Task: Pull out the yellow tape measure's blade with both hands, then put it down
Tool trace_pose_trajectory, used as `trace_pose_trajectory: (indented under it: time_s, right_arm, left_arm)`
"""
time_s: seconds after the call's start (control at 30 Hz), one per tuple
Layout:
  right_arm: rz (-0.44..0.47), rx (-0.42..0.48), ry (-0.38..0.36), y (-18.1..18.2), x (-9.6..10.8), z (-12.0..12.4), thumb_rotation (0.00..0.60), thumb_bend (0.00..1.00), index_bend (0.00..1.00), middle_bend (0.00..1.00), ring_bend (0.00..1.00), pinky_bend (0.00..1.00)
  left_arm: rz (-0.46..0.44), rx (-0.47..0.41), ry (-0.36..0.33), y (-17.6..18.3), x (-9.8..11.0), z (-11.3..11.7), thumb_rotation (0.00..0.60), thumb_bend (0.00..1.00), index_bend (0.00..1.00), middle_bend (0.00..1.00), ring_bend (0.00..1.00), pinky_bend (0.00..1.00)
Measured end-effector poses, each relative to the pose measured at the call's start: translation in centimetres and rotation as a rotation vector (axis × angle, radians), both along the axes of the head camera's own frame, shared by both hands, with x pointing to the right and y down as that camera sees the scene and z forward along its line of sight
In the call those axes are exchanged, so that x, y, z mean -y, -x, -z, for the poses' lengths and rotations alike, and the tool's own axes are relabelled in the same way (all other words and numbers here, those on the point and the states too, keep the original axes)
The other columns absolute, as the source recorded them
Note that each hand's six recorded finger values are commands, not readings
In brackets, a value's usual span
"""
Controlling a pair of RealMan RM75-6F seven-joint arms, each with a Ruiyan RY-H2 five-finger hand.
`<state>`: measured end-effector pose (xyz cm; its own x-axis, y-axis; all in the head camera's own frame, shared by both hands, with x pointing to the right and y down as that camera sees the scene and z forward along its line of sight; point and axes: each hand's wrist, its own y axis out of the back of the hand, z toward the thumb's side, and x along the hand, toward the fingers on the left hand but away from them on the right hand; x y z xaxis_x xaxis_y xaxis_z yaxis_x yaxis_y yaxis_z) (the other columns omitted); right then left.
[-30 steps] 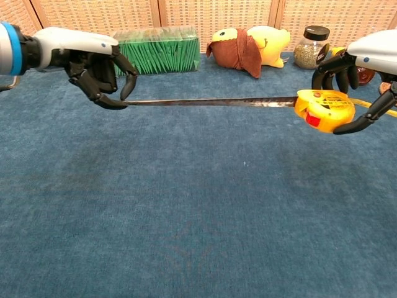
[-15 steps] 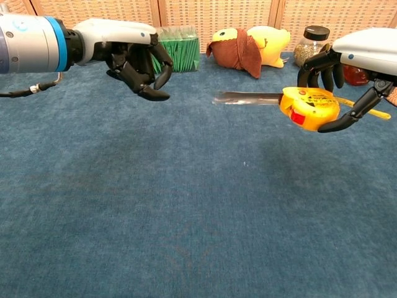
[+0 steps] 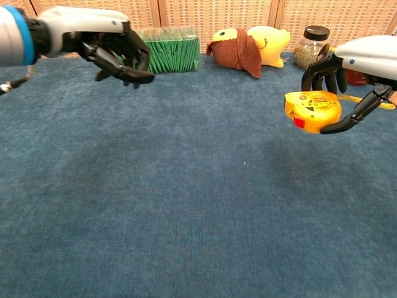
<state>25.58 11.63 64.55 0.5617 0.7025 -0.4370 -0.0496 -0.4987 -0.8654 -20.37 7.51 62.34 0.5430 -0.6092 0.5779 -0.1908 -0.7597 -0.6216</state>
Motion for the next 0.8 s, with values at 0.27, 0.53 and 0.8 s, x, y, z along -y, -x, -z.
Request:
trace_pose_trajectory:
  time_s: [0.27, 0.53, 0.8]
  right_arm:
    - [-0.029, -0.027, 0.022, -1.2, 0.2, -1.5, 0.426, 0.21, 0.51, 0.55, 0.49, 0.46]
    - [-0.085, -0.079, 0.059, -3.2, 0.5, -3.6, 0.426, 0.21, 0.5, 0.54, 0.46, 0.43]
    - [-0.13, -0.119, 0.107, -4.7, 0.3, -6.1, 0.43, 0.21, 0.44, 0.48, 0.41, 0.38]
  left_arm:
    - [0.06, 0.05, -0.048, 4.5, -0.3, 1.3, 0.384, 0.27, 0.58, 0.55, 0.48, 0.7]
    - [0.127, 0.089, -0.078, 9.0, -1.5, 2.7, 0.374, 0.27, 0.58, 0.55, 0.48, 0.7]
    - [0.215, 0.118, -0.066, 13.0, -3.1, 3.2, 0.359, 0.27, 0.58, 0.55, 0.48, 0.7]
